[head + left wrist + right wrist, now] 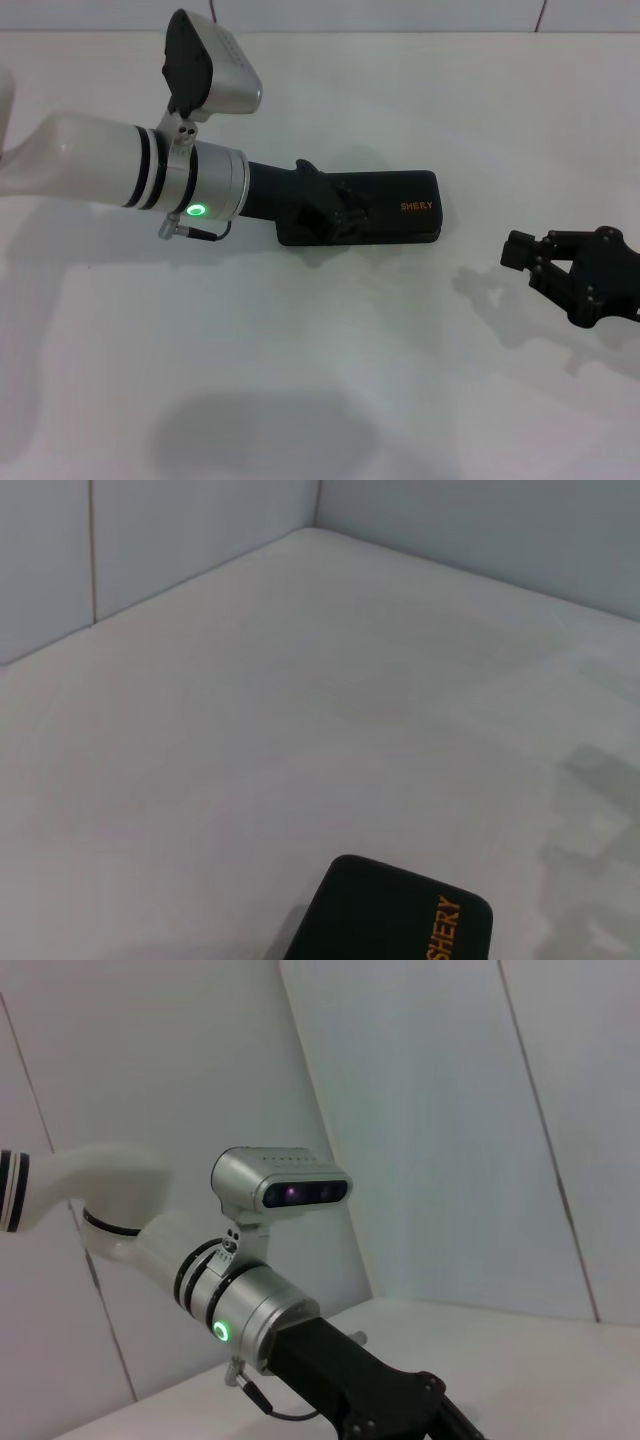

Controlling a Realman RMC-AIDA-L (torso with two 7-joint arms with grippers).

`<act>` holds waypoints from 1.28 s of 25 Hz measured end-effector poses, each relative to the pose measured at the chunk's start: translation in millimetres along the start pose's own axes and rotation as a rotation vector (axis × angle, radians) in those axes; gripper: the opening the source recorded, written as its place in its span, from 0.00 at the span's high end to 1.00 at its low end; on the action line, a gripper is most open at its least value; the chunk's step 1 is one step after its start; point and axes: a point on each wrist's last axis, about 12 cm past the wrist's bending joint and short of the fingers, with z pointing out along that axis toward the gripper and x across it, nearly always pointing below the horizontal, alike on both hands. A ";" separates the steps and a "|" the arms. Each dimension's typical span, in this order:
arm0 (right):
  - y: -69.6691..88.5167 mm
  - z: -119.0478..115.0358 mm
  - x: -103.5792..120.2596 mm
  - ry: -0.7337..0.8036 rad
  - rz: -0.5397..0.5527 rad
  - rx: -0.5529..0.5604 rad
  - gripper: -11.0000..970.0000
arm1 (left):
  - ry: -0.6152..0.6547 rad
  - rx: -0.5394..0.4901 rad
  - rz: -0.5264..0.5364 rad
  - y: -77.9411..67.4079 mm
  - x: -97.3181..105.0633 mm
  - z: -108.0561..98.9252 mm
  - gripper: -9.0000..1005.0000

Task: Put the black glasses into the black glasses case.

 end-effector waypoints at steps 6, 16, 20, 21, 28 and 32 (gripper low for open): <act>1.0 0.3 1.3 0.001 -0.001 -0.003 0.85 | 0.011 -0.002 -0.004 -0.6 2.9 1.7 0.71; 5.0 -5.2 0.8 -0.016 0.003 -0.026 0.84 | -0.091 0.121 0.009 -14.5 -8.4 -13.9 0.70; 7.9 -2.8 -8.0 -0.035 -0.028 -0.080 0.84 | -0.232 0.246 0.024 -31.7 -8.6 -46.9 0.70; 8.8 -2.2 -11.0 -0.043 -0.038 -0.096 0.84 | -0.268 0.279 0.027 -36.7 -5.4 -56.2 0.70; 14.1 20.1 -38.8 -0.048 -0.081 -0.242 0.69 | -0.511 0.335 0.078 -60.5 35.5 -112.9 0.69; 18.2 48.0 -58.5 0.000 -0.098 -0.363 0.51 | -0.529 0.298 0.047 -59.6 50.7 -132.2 0.57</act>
